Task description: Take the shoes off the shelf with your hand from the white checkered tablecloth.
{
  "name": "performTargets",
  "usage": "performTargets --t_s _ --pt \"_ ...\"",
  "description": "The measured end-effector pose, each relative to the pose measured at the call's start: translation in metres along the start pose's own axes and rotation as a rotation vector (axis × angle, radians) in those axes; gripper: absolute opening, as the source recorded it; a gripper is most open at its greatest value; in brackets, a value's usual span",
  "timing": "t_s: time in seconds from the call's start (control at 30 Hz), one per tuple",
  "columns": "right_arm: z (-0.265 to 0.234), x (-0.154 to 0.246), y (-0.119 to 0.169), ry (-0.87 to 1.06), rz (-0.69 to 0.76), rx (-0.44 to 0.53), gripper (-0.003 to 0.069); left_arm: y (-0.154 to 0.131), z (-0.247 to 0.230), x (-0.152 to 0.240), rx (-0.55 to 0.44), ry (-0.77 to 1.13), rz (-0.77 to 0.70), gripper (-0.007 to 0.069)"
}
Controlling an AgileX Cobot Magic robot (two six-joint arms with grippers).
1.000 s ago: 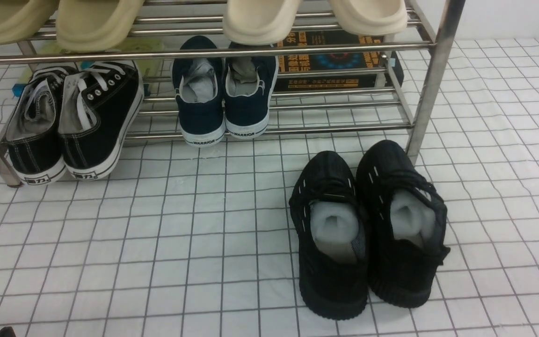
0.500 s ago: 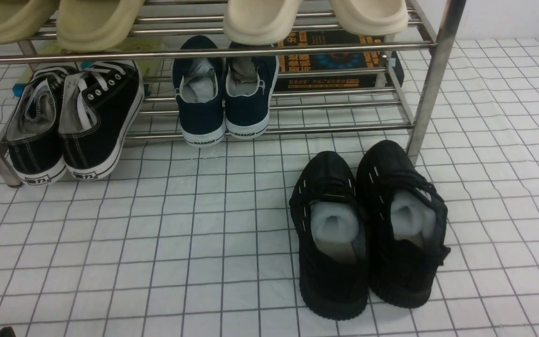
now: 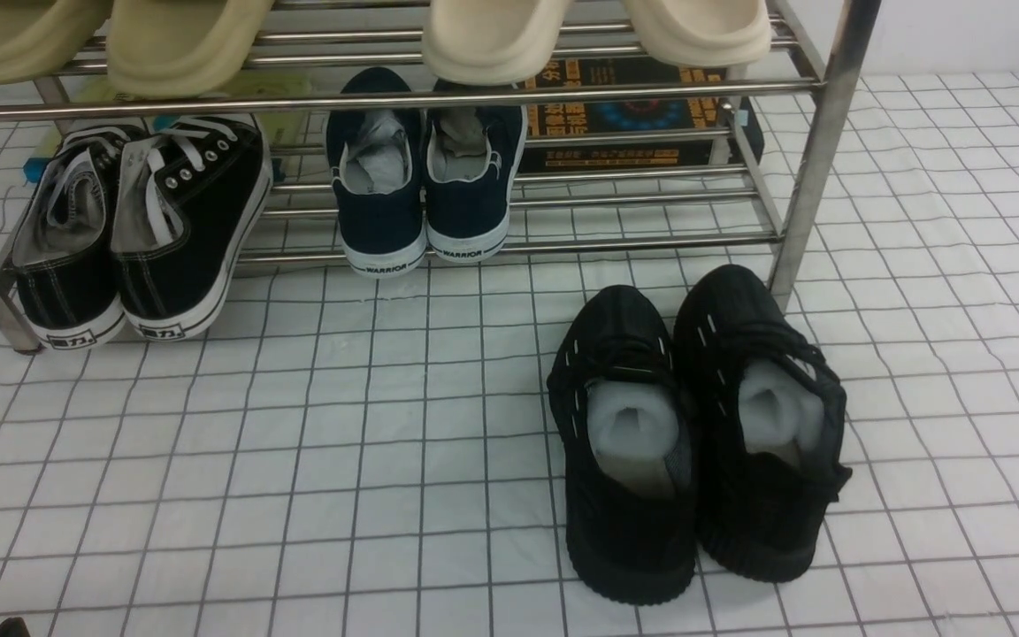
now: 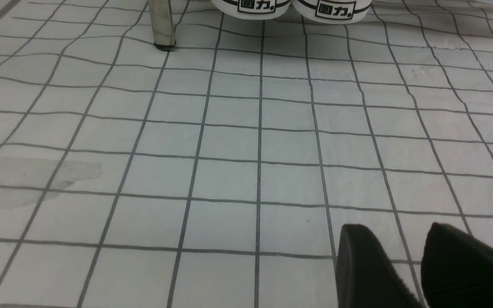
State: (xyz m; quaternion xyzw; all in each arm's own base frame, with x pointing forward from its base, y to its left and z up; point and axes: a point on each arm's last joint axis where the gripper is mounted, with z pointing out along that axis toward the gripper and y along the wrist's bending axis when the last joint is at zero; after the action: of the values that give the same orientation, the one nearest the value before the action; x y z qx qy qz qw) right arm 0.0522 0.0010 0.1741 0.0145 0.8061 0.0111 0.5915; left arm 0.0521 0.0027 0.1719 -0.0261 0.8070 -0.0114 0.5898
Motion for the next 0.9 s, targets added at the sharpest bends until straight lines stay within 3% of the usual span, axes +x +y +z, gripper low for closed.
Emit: performTargets --t_s 0.9 --pt "0.0000 0.0000 0.0000 0.000 0.000 0.000 0.0039 0.0000 0.0000 0.0000 0.000 0.000 0.000 0.0239"
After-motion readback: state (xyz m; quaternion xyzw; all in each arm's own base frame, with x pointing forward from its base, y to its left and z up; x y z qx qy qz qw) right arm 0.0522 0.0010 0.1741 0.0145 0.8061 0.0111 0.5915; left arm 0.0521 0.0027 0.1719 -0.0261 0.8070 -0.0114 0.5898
